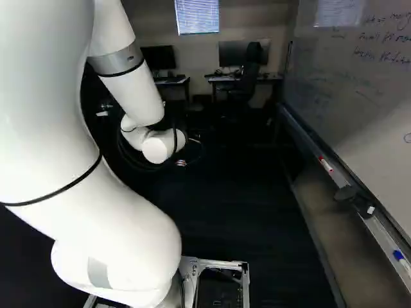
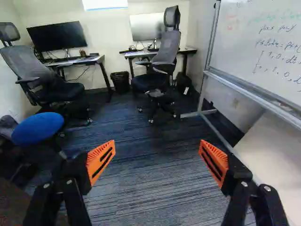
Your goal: Open the door and move inside
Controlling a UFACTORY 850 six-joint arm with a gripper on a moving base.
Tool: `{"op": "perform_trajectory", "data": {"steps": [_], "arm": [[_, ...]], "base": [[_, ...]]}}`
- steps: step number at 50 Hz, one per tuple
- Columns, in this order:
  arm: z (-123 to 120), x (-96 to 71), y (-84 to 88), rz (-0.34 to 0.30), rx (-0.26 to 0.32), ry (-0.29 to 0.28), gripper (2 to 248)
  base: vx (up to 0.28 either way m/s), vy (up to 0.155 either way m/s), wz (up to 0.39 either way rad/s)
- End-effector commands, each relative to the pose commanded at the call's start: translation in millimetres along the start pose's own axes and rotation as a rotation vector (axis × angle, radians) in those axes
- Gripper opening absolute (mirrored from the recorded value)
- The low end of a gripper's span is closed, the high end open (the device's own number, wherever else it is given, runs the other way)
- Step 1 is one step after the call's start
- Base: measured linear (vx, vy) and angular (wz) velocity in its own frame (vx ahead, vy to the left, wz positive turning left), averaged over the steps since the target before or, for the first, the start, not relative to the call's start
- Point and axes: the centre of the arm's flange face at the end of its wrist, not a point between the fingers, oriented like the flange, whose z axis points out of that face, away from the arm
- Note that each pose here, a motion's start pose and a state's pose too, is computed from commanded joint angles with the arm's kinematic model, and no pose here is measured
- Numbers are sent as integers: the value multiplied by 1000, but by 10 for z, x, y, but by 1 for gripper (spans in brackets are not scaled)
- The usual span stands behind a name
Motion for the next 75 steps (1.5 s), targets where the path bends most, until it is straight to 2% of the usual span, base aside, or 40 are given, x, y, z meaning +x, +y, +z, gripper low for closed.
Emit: {"op": "perform_trajectory", "data": {"steps": [75], "arm": [[0, 0, 0, 0, 0, 0, 247]], "base": [[195, 2, -15]]}}
